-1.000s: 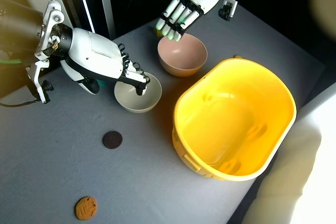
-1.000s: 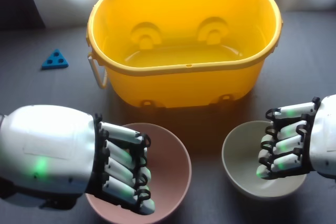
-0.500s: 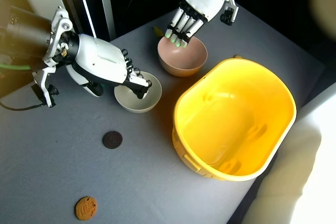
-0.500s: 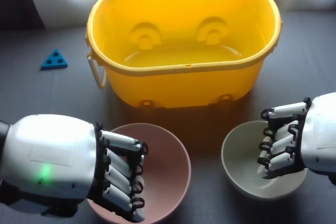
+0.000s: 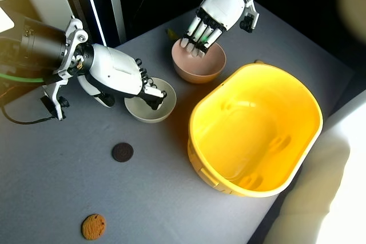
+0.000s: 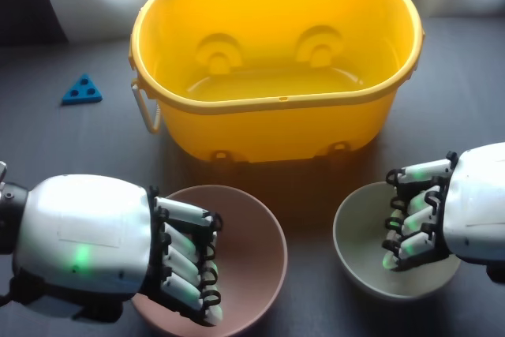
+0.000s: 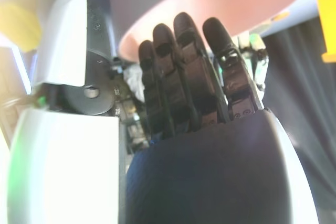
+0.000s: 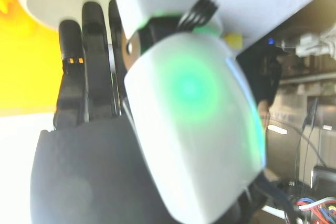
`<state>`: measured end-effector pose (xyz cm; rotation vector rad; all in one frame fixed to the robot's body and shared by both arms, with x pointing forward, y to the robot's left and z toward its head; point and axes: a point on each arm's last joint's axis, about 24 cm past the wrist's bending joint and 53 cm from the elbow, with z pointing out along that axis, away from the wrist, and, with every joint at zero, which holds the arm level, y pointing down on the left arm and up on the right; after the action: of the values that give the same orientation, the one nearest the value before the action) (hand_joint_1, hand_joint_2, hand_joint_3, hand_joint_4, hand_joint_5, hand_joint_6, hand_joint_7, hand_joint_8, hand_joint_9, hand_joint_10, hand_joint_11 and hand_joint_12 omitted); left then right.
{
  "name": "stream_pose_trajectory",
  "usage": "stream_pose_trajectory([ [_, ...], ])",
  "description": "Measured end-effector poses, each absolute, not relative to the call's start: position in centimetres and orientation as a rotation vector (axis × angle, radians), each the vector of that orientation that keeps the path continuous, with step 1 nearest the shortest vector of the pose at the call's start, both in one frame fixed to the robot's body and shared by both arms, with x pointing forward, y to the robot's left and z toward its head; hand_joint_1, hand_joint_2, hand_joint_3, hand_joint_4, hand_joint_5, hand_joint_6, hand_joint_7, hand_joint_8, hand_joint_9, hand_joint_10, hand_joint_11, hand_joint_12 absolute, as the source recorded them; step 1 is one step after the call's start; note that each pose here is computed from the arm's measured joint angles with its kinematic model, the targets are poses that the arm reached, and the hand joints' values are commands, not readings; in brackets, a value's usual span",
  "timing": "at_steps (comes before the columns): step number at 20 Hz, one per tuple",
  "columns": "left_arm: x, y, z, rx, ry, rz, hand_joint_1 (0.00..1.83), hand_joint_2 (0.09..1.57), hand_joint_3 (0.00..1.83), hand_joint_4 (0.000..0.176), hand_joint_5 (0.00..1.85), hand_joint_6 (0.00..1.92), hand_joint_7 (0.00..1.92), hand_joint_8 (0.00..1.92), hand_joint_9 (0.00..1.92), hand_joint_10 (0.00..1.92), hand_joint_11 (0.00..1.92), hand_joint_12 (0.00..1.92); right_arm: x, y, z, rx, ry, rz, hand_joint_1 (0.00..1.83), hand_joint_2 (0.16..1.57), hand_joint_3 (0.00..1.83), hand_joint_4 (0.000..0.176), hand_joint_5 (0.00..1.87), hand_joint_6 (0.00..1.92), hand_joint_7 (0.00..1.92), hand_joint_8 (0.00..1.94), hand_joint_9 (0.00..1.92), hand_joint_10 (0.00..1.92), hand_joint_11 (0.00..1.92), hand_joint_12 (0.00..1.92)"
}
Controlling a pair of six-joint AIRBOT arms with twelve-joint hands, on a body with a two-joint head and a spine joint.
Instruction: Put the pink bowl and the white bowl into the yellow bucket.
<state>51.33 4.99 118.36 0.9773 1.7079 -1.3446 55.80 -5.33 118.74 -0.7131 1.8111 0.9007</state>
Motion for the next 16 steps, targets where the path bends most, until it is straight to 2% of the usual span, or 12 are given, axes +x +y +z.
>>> stream_pose_trajectory([
  [16,53.4,4.8,116.9,0.950,1.725,-1.322,1.42,1.07,0.01,0.000,0.54,0.00,0.59,0.00,0.53,0.01,0.00,1.13,55.7,-3.5,117.2,-0.756,1.824,0.926,1.40,0.99,0.00,0.000,0.54,0.01,0.54,0.00,0.50,0.01,0.00,1.12],
])
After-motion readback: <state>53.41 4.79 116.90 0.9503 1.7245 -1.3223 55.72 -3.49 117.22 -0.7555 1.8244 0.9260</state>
